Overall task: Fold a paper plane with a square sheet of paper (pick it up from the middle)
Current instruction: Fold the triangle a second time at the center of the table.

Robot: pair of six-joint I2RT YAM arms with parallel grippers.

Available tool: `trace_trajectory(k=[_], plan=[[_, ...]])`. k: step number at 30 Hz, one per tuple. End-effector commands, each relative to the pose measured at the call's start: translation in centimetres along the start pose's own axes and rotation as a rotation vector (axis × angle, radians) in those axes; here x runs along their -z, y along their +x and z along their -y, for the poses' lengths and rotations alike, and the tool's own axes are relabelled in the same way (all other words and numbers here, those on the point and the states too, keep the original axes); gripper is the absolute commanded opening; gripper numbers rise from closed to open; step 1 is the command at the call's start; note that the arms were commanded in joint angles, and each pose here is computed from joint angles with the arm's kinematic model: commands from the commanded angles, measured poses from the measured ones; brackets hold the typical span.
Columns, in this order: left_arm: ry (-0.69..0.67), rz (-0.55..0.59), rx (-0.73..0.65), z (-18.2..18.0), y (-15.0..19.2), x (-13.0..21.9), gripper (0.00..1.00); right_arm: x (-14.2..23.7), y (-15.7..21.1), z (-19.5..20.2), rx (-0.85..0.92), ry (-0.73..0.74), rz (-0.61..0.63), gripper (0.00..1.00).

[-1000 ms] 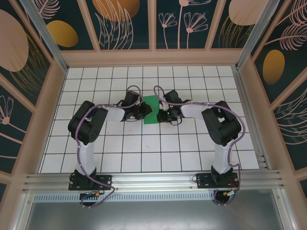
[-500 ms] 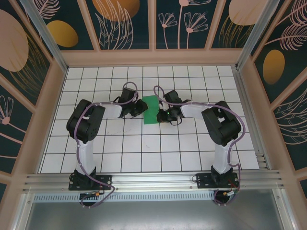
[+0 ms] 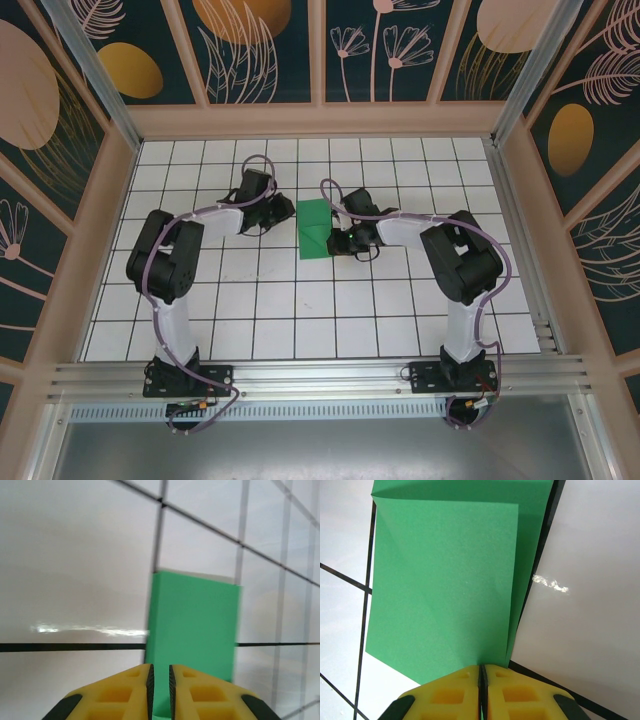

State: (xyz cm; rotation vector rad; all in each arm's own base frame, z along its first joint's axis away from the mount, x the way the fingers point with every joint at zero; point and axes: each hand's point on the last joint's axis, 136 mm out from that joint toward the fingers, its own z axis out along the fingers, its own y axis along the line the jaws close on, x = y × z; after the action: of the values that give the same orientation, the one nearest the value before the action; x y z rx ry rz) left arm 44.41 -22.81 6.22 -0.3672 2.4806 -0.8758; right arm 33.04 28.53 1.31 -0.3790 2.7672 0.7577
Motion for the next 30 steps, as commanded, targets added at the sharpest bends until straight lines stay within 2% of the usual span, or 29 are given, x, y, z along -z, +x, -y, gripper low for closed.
trace_trajectory(k=[1,6,11,16,22,30], plan=[[0.118,-0.017,-0.012,2.5,1.3,1.3,0.19,-1.5,5.8,6.3,-0.084,0.226,-0.175,0.11],[0.182,-0.113,-0.021,4.0,5.2,0.1,0.18,-1.6,5.9,6.2,-0.088,0.219,-0.178,0.11],[0.153,-0.163,-0.021,3.6,7.2,-1.8,0.17,-1.5,5.8,6.1,-0.088,0.214,-0.175,0.11],[0.124,-0.188,-0.035,3.2,7.6,-3.2,0.17,-1.5,5.6,5.8,-0.088,0.195,-0.169,0.10],[0.007,-0.178,-0.042,0.9,7.4,-3.9,0.16,-0.9,4.4,4.5,-0.072,0.145,-0.137,0.10],[-0.040,-0.185,-0.035,-0.3,7.9,-4.0,0.14,3.0,-1.3,-0.7,-0.002,-0.001,0.034,0.12]])
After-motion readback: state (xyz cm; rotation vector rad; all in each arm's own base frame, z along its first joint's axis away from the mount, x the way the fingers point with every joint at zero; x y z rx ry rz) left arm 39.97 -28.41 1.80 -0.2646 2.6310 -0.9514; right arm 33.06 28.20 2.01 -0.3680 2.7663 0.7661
